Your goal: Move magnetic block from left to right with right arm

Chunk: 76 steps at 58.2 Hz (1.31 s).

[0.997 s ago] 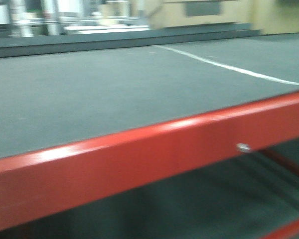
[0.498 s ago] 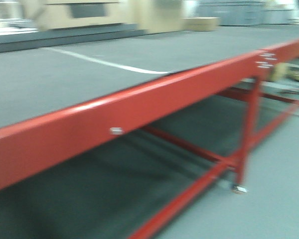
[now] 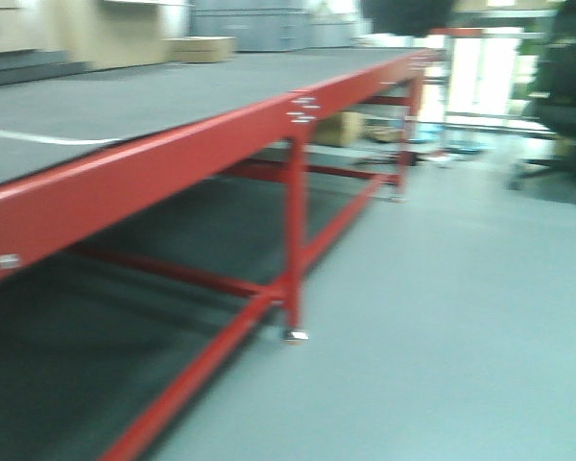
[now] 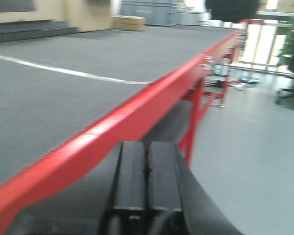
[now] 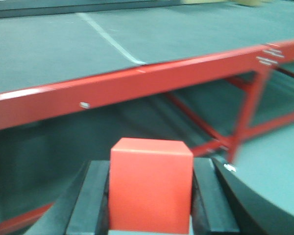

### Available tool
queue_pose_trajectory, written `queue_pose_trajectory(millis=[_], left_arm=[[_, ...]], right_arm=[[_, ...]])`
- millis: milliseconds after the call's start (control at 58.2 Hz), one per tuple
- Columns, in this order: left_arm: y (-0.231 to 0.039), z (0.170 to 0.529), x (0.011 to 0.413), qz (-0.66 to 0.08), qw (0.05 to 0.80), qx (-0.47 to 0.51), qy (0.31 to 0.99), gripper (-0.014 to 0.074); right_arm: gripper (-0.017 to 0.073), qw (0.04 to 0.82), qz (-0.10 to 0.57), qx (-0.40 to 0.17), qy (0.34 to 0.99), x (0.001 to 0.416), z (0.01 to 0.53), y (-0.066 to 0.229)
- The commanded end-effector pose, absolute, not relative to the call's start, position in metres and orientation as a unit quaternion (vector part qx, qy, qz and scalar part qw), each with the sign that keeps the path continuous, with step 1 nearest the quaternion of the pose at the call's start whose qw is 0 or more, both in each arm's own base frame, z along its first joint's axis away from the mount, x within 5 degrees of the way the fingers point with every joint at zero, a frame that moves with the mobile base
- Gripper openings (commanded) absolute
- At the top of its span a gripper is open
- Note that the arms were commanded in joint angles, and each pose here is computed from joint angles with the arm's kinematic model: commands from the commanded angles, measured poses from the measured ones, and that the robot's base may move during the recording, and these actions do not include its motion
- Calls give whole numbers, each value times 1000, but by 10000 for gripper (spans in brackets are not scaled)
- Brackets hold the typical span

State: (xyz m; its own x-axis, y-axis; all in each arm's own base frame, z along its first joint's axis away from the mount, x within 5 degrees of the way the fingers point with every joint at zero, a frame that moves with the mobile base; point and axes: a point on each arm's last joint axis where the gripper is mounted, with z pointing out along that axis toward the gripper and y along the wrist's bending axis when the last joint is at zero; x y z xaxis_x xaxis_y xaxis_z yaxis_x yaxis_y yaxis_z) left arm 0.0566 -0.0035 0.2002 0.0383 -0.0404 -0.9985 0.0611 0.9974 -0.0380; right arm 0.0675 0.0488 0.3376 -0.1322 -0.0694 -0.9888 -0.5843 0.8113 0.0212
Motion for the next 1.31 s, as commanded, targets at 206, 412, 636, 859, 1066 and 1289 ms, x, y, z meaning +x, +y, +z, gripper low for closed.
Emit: queue_pose_trajectory(millis=[206,412,636,859,1066,1289], left_arm=[[-3,206,55,-41,749,3,661,-126],[-3,206,55,-41,749,3,661,-126],[-4,206,55,-44,749,6,661,-126],[-8,206,55,-73,747,31,660,-126],[-9,206,55,-78,746,36,660,-126],[-9,206,55,-78,746,36,660,-126]], right_arm=[[204,662,214,-223,683,67,355,49],[204,662,214,-223,683,67,355,49],[204,662,214,-223,683,67,355,49],[204,662,214,-223,683,67,355,49],[204,662,214,-223,683,67,355,49],[204,662,214,-223,683,67,355,49]])
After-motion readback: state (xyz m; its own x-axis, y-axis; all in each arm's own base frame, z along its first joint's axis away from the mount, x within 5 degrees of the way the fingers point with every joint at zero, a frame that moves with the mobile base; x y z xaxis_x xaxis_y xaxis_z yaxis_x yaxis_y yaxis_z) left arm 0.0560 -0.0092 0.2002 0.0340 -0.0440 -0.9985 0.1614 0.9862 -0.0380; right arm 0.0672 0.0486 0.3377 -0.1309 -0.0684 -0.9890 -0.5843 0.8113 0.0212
